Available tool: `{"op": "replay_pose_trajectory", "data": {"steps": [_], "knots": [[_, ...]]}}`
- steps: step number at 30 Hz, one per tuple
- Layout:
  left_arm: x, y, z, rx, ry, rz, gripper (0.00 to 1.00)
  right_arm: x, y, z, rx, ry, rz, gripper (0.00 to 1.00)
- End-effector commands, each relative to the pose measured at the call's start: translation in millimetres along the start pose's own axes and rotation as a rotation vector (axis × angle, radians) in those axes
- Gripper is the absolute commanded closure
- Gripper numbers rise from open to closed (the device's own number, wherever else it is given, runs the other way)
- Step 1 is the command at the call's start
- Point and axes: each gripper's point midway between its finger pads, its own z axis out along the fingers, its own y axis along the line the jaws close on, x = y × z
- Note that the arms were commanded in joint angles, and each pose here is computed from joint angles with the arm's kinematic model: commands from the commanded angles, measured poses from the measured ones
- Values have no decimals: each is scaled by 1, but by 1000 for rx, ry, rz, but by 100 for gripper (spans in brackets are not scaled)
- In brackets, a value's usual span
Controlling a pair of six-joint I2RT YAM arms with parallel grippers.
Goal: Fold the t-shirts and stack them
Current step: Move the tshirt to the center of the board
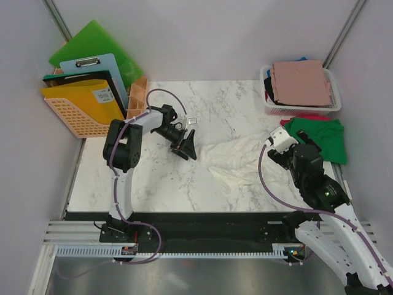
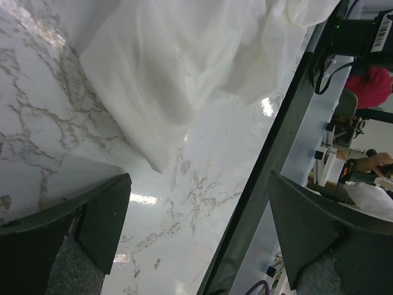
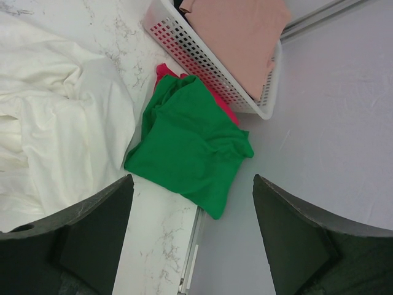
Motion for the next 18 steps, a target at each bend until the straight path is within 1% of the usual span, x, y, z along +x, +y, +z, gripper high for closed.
{"op": "replay_pose_trajectory", "data": {"steps": [1,6,9,10,11,12,13,14,15,16,17,18], "knots": [[-17,9,-1,-62,-15,14,0,-9,-8,0,29,-34,52,14],[-19,11,7,-53,-10,-6,0,-8,-5,3,24,-24,42,14],[-16,12,20,-49,24,-10,1,-8,-4,6,24,-22,45,15],[-13,12,24,-50,39,-18,4,-9,-4,7,27,-23,49,15],[-10,13,30,-45,56,-24,9,-10,-6,7,30,-26,51,15],[-8,9,37,-41,78,-16,10,-11,-7,6,34,-30,52,15],[-5,8,42,-42,94,-17,16,-12,-8,6,37,-30,54,15],[-1,6,50,-39,117,-15,27,-13,-9,6,40,-34,54,15],[0,5,53,-42,128,-10,33,-14,-10,5,40,-36,52,15],[1,5,55,-45,136,-7,43,-14,-10,5,42,-34,53,15],[-1,5,56,-56,141,-5,93,-13,-10,5,43,-32,53,15],[2,13,57,-94,158,-19,98,-14,-10,5,41,-33,51,15]]}}
